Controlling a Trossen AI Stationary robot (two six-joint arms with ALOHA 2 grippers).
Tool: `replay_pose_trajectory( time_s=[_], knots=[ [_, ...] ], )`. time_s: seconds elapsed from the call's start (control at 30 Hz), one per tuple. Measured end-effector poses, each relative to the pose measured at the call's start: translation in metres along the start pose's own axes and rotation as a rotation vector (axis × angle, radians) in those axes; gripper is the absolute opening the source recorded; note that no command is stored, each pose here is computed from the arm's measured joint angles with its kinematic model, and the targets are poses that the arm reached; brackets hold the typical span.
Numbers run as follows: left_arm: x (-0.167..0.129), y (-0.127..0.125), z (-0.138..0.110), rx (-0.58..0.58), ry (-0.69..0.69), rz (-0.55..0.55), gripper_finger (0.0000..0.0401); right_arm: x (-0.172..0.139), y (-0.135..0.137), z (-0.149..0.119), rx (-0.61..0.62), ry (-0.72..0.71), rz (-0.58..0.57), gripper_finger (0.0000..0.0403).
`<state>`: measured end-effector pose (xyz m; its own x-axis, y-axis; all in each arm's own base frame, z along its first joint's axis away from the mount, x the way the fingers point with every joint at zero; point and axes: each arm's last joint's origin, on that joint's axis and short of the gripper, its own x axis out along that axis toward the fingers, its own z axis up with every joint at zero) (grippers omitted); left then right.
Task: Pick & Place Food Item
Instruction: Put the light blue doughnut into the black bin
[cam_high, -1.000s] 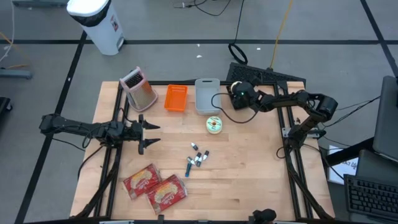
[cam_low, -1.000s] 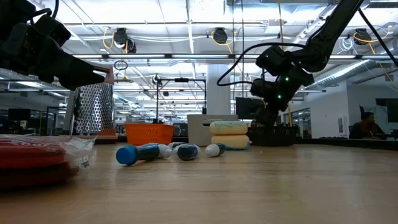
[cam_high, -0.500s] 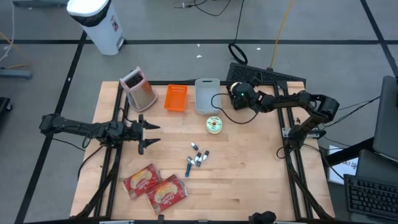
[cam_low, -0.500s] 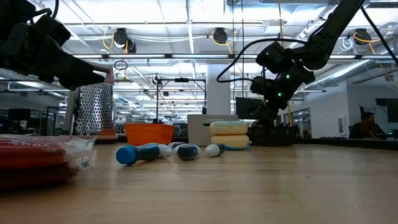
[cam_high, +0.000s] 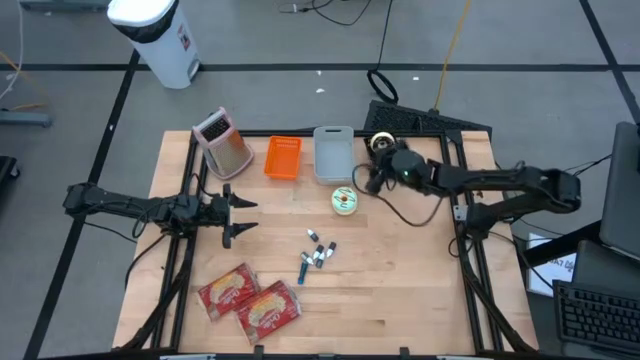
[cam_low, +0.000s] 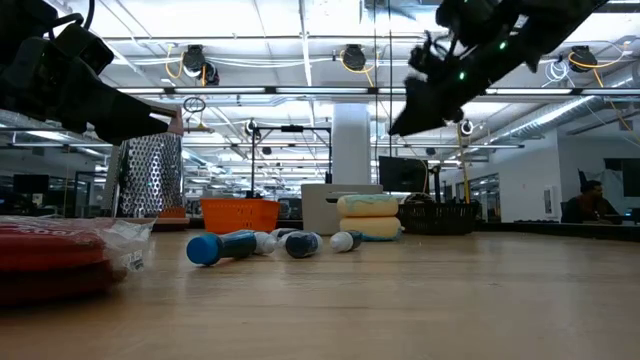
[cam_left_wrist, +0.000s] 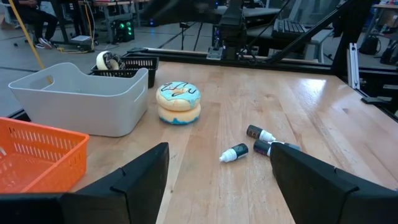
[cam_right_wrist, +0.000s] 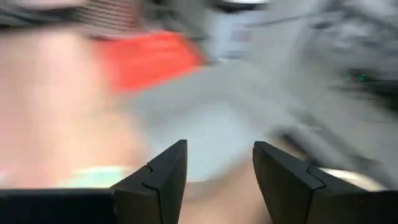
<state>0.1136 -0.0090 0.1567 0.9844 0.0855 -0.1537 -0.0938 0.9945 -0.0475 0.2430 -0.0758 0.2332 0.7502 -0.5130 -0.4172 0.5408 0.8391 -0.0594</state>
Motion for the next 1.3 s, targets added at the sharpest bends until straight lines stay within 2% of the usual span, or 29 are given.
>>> replay_pose_trajectory(
  time_s=[0.07,0.17,0.3,0.43,0.67,0.87,0.97,1.13,1.3],
  knots=[
    [0.000,0.000,0.000,0.000,0.000,0.000,0.0283,-0.004,0.014,-0.001,0.054,0.007,0.120,0.0171],
    [0.000,0.000,0.000,0.000,0.000,0.000,0.0283,-0.005,0.031,-0.007,0.144,0.057,0.238,0.0171],
    [0.000,0.000,0.000,-0.001,0.000,0.000,0.0283,-0.001,0.047,-0.022,0.217,0.187,0.328,0.0171],
    [0.000,0.000,0.000,0.000,0.001,0.000,0.0283,0.005,0.048,-0.041,0.336,0.266,0.292,0.0172],
    [0.000,0.000,0.000,0.000,0.000,0.000,0.0283,0.011,0.030,-0.071,0.560,0.229,0.246,0.0201],
    [0.000,0.000,0.000,0.000,0.000,0.000,0.0283,0.013,0.028,-0.072,0.579,0.165,0.208,0.0241],
    [0.000,0.000,0.000,0.000,0.000,0.000,0.0283,0.018,0.033,-0.073,0.581,0.142,0.227,0.0250],
    [0.000,0.000,0.000,0.000,0.000,0.000,0.0283,0.030,0.036,-0.083,0.562,0.174,0.181,0.0248],
    [0.000,0.000,0.000,0.000,0.001,0.000,0.0283,0.039,0.039,-0.088,0.565,0.162,0.188,0.0239]
  ],
)
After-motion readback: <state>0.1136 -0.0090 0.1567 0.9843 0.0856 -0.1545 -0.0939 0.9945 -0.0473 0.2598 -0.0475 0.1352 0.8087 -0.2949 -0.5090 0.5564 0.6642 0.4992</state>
